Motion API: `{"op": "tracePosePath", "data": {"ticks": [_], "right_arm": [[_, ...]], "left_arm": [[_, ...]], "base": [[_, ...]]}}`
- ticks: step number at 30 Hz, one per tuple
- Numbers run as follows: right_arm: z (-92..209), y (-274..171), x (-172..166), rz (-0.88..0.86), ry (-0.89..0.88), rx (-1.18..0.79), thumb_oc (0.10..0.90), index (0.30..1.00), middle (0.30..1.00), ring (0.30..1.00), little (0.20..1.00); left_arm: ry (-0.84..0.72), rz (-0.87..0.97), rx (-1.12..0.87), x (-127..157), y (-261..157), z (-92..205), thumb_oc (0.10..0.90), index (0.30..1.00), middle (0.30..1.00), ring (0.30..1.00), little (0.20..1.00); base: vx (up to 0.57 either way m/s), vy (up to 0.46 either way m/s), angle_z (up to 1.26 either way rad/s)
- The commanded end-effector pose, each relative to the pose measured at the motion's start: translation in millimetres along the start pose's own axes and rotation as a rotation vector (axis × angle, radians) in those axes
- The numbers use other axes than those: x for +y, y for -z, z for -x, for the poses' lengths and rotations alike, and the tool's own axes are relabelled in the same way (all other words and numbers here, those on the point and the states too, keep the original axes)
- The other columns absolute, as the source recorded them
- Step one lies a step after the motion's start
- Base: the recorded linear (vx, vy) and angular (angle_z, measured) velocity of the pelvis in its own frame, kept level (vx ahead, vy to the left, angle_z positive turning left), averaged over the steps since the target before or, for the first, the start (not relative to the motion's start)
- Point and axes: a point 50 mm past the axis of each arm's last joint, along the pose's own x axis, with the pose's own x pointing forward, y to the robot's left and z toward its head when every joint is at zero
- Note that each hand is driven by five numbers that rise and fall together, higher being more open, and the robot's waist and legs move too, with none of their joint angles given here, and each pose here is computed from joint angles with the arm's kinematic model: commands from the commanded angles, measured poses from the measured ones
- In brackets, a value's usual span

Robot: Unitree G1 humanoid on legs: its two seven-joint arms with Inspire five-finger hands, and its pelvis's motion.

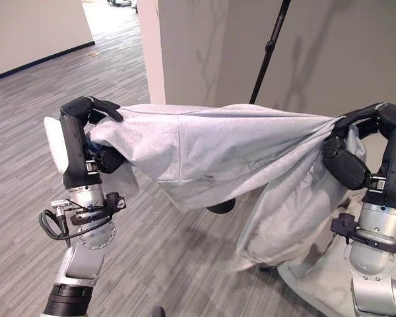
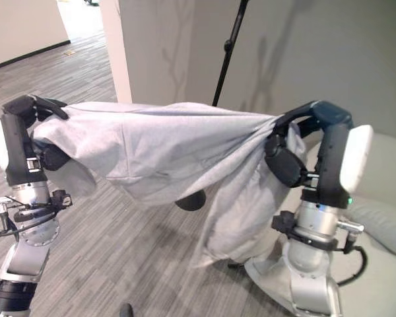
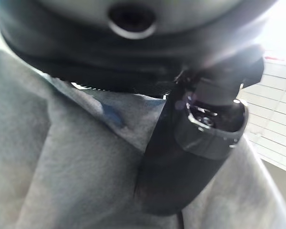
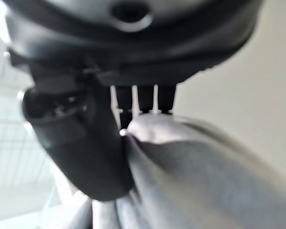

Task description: Hang the clothes on the sofa on the clothes rack.

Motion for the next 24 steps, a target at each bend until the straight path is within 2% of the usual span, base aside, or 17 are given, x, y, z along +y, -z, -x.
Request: {"op": "tracePosePath", "data": {"ticks": [1,9,19,24], "right_arm": [[-35.3,-11.4,-30.0,0.104,0.194,-0.159,0.4,0.3,0.3,0.3,0.3],[-37.5,-18.1,-27.4,0.117,0.171,-0.208,0.4,0.3,0.3,0.3,0.3],[-38.5,-17.6,-25.9,0.168,0.16,-0.24,0.4,0.3,0.3,0.3,0.3],[-42.3,-21.4,-17.4,0.117,0.115,-0.27,0.4,0.3,0.3,0.3,0.3]], "left_arm": [[-0.187,0.022,-0.151,27.2,-23.7,-26.4,0.4,0.3,0.3,0.3,0.3],[-0.179,-0.045,-0.116,35.3,-15.6,-19.3,0.4,0.3,0.3,0.3,0.3],[-0.188,-0.112,-0.112,29.0,-7.7,-17.8,0.4,0.3,0.3,0.3,0.3],[-0.21,-0.088,-0.069,27.7,-1.9,-17.2,0.4,0.3,0.3,0.3,0.3]], "base": [[0.06,0.237,-0.37],[0.09,0.13,-0.43],[0.2,-0.101,-0.29],[0.24,-0.213,-0.05]]}}
